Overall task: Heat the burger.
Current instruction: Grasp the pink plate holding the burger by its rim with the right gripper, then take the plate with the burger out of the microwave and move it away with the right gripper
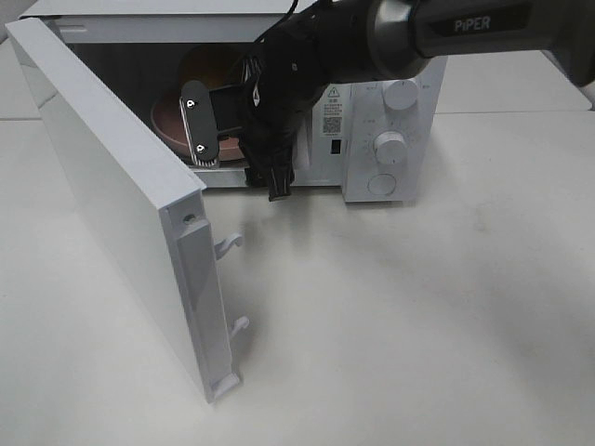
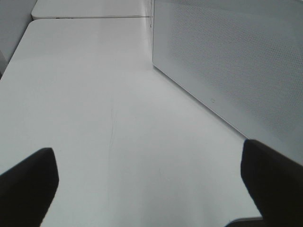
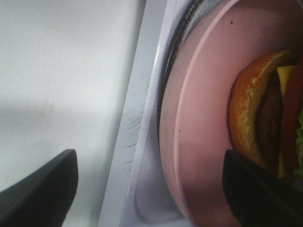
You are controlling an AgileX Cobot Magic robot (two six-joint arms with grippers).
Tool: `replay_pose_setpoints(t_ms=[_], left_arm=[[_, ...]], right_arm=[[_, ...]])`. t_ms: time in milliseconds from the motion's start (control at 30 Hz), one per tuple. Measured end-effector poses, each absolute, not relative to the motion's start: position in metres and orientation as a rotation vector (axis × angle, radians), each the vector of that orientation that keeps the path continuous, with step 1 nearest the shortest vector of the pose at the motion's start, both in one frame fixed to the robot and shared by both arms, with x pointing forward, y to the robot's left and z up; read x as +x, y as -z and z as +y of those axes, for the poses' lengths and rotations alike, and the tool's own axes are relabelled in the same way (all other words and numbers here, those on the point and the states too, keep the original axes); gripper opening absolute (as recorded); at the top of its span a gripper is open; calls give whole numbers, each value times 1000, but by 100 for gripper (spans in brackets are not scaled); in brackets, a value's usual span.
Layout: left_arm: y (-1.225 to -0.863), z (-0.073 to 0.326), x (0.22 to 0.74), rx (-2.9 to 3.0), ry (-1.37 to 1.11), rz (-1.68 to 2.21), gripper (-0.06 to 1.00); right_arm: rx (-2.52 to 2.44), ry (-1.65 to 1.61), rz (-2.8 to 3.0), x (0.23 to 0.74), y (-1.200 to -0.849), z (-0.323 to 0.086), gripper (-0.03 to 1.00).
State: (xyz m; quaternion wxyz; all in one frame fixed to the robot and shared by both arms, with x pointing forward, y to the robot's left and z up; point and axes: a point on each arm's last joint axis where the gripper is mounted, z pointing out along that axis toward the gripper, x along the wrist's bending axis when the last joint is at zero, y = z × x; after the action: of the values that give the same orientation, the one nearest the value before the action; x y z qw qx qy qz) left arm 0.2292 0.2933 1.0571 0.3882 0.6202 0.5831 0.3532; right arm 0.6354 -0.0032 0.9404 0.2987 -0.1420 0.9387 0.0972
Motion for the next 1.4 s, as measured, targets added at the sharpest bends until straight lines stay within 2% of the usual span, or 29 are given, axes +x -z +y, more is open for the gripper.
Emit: replay_pose_setpoints(t_ms=[500, 667, 700, 733, 800, 833, 867, 900, 933, 967, 1000, 1033, 1400], left_arm=[[-1057, 293, 229, 1578, -898, 1483, 99], [-1057, 293, 229, 1578, -898, 1483, 99], [-1057, 293, 229, 1578, -898, 1483, 99], [-1057, 293, 229, 1578, -898, 1483, 99], [-1057, 293, 229, 1578, -898, 1483, 99], [-1057, 293, 229, 1578, -898, 1483, 99], [-1057, 293, 229, 1578, -898, 1483, 99], [-1057, 293, 229, 1578, -898, 1483, 99], [-1057, 293, 229, 1578, -898, 1483, 99], [-1057, 293, 229, 1578, -898, 1483, 99], [-1057, 293, 229, 1578, -898, 1483, 99], [-1057, 293, 229, 1578, -898, 1483, 99], [-1057, 293, 229, 1578, -899, 1484, 99]], right_arm=[[-343, -253, 2482, 662, -932, 8, 78], [-334, -234, 2500, 667, -925, 9, 73], [-335, -229, 2510, 668, -921, 9, 67], [-335, -229, 2510, 668, -921, 9, 67], [-333, -227, 2519, 668, -916, 10, 52], [-333, -227, 2519, 668, -916, 10, 52], [-331, -224, 2529, 667, -916, 9, 39], [-331, -224, 2529, 667, -916, 9, 39], [-326, -224, 2543, 666, -915, 9, 24], [-332, -234, 2528, 667, -917, 11, 16], [-332, -234, 2528, 667, -917, 11, 16], [-338, -236, 2524, 667, -917, 12, 8], [-422, -223, 2534, 661, -919, 16, 7]])
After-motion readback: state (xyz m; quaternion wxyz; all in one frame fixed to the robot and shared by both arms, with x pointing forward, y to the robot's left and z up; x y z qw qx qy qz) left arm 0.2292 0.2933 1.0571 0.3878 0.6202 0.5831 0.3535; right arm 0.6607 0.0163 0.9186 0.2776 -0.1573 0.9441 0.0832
